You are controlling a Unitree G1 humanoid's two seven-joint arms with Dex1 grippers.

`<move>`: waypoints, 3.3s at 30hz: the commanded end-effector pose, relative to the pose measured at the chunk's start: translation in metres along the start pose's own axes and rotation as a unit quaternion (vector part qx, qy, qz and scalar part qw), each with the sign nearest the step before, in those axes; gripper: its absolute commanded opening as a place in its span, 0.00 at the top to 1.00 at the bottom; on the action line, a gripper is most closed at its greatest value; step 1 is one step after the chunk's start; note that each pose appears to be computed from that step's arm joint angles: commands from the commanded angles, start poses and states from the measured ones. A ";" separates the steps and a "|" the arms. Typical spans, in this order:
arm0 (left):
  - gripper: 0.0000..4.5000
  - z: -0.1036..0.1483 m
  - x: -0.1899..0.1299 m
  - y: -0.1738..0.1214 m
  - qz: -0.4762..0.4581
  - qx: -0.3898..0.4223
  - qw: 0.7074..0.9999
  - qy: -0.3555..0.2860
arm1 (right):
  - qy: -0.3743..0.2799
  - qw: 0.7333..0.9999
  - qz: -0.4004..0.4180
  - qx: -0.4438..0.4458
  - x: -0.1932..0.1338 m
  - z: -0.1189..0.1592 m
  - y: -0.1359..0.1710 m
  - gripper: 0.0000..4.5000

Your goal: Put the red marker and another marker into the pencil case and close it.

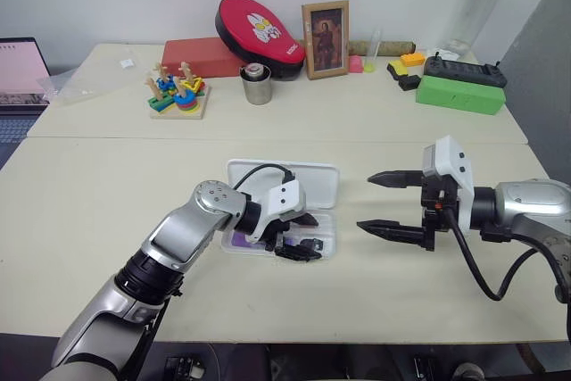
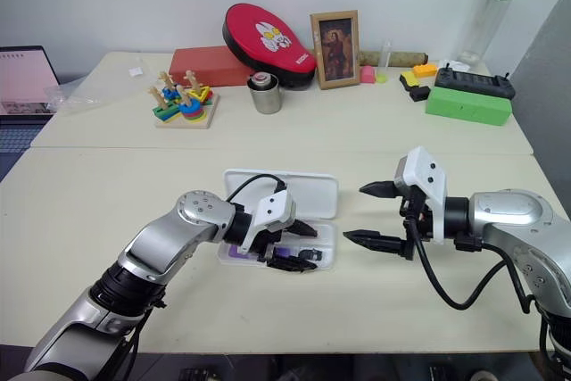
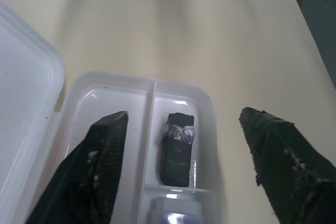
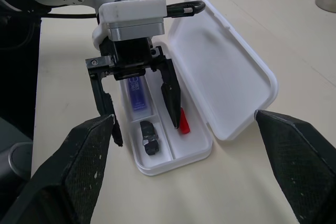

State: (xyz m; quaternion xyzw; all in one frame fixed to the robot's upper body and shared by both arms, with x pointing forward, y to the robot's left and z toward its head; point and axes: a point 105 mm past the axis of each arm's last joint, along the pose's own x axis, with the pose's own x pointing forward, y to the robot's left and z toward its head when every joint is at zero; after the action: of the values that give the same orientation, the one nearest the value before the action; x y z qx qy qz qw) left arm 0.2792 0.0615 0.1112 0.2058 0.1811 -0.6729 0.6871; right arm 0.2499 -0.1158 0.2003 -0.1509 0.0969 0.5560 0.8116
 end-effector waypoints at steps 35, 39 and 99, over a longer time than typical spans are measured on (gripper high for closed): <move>0.00 0.036 -0.179 -0.046 0.378 -0.105 0.903 -0.177 | -0.005 0.995 -0.082 -0.060 0.141 0.046 -0.096 0.90; 0.00 0.033 -0.179 -0.043 0.383 -0.107 0.902 -0.169 | 0.011 0.996 -0.053 -0.073 0.143 0.038 -0.086 0.99; 0.00 -0.036 -0.242 0.052 0.557 -0.115 0.814 -0.120 | -0.045 0.991 -0.127 -0.003 0.025 -0.005 -0.102 0.17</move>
State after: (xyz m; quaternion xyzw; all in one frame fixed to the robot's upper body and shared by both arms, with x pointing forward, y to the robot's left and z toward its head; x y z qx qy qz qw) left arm 0.3237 0.2940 0.1989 0.0942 0.0513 -0.1570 0.9818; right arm 0.3584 -0.1275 0.1855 -0.1375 0.0664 0.4553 0.8771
